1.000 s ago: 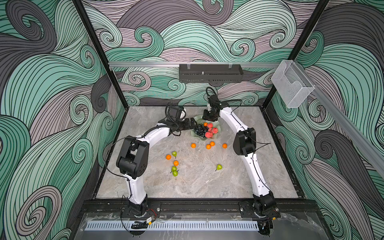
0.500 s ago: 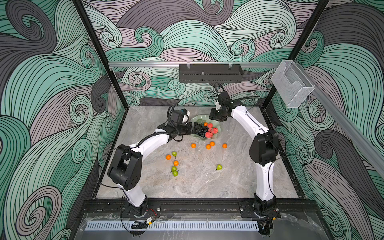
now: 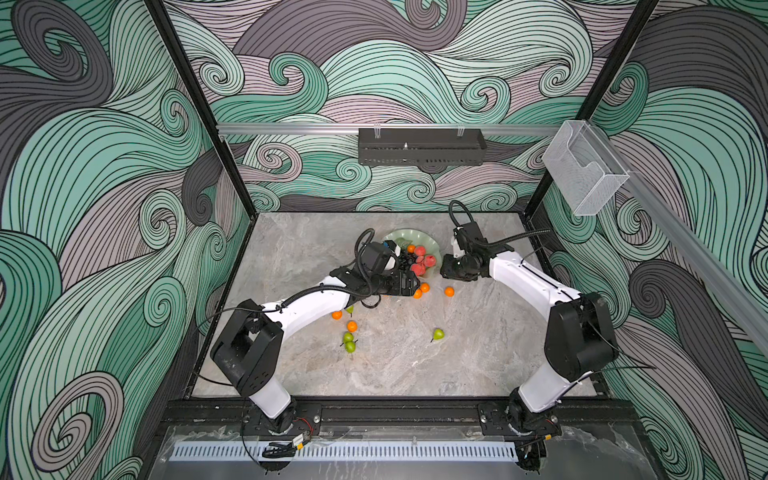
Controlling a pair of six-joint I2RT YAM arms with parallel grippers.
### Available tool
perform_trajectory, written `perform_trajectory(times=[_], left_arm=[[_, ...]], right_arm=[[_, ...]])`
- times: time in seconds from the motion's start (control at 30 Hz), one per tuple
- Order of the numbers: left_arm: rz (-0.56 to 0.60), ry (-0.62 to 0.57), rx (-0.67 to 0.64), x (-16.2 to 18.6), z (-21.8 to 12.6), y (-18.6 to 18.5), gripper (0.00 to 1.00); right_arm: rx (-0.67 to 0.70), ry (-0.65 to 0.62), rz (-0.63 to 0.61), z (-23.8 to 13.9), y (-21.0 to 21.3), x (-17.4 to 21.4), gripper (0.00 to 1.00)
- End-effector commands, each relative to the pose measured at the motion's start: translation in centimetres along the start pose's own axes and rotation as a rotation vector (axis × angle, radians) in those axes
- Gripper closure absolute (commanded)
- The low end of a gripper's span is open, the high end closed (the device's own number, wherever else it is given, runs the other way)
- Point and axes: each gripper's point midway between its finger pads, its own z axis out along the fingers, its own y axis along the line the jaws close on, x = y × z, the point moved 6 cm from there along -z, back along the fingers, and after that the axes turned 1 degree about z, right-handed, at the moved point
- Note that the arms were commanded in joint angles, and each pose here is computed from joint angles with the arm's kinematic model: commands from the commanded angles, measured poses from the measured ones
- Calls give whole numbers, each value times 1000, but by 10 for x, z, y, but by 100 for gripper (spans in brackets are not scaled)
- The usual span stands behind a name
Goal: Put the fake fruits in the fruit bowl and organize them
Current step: 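Move right gripper back down to a kumquat in front of the bowl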
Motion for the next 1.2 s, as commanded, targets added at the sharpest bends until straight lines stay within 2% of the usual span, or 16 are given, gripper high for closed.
perform_trajectory(times=[0.0,0.17,0.4,1.17], left_arm=[[4,-8,-1,1,6,-10,2],[33,13,5,5,16,-20,2],[51,32,2,5,28,-24,3],[52,56,11,9,41,-26,3]], right_arm=[[11,-33,-21,8,-11,1,57],[-8,50,-48,28,-15,11,56],[11,140,-8,48,-25,14,56],[60,239,-15,66,-33,19,57]])
